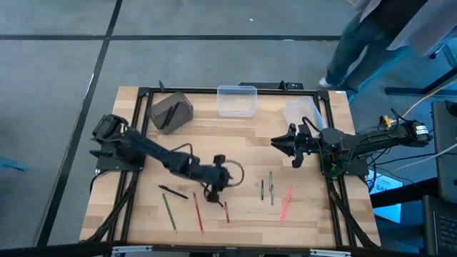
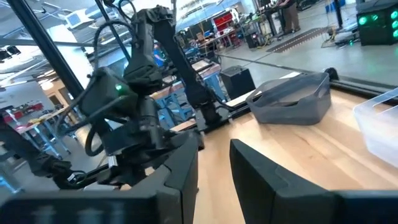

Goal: Sort crayons/erasers/pens/pencils in bins
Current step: Put the black pen into the black bin

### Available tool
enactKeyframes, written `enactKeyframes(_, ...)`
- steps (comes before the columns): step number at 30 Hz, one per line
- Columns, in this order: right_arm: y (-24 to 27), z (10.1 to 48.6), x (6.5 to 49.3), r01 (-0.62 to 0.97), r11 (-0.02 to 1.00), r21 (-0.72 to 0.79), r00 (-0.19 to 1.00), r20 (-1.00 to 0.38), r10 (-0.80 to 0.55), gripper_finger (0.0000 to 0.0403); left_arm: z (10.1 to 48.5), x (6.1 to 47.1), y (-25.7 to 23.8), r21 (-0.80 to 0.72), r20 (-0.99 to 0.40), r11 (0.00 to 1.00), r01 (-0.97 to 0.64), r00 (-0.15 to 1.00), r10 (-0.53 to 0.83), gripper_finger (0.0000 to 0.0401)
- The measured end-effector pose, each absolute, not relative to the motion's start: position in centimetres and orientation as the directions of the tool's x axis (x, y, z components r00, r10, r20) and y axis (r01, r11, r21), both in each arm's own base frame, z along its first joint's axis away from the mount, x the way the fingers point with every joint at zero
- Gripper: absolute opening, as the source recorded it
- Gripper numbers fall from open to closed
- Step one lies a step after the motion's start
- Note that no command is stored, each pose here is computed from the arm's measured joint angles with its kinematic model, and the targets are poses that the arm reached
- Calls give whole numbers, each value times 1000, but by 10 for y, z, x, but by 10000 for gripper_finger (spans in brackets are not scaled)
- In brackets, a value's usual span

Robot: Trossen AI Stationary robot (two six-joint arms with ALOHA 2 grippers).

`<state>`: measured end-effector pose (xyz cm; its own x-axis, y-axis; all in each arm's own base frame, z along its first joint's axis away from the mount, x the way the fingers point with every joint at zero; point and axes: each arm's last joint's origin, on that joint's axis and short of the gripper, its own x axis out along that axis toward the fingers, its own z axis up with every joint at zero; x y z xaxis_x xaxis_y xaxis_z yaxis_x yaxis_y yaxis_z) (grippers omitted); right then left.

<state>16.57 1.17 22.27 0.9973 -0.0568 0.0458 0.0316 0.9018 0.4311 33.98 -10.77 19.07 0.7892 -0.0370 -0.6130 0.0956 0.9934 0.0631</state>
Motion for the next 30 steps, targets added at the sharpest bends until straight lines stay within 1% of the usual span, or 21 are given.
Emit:
enactKeyframes(5, 13, 220, 166, 19, 903, 429, 999, 21, -31, 97, 190, 328, -134, 75, -631, 980, 183, 770, -95, 118)
enactKeyframes(8, 15, 219, 165, 34, 903, 427, 999, 10, -42, 97, 188, 324, -143, 36, -640, 984, 176, 760, -112, 137)
enactKeyframes(12, 18, 220, 165, 47, 913, 406, 998, 20, -61, 97, 184, 317, -151, 41, -678, 978, 203, 725, -122, 167)
enactKeyframes(14, 18, 221, 165, 44, 912, 407, 998, 24, -59, 97, 177, 307, -154, 51, -752, 971, 235, 649, -118, 175)
enactKeyframes(16, 18, 220, 165, 41, 911, 410, 998, 21, -55, 97, 171, 291, -155, 71, -840, 969, 237, 538, -70, 177)
enactKeyframes(18, 20, 220, 165, 33, 912, 409, 999, 14, -43, 97, 169, 277, -154, 90, -892, 980, 180, 452, -1, 178)
enactKeyframes(20, 21, 220, 165, 24, 914, 404, 999, 14, -33, 97, 166, 267, -152, 124, -919, 987, 102, 387, 76, 178)
enactKeyframes(21, 20, 220, 165, 24, 914, 404, 999, 14, -33, 97, 165, 264, -152, 125, -927, 990, 71, 363, 91, 178)
enactKeyframes(23, 20, 220, 165, 26, 914, 404, 999, 14, -35, 97, 164, 259, -153, 111, -941, 993, 44, 327, 90, 178)
enactKeyframes(30, 20, 220, 165, 26, 914, 405, 999, 14, -34, 97, 161, 239, -160, 39, -990, 995, 87, 140, 27, 178)
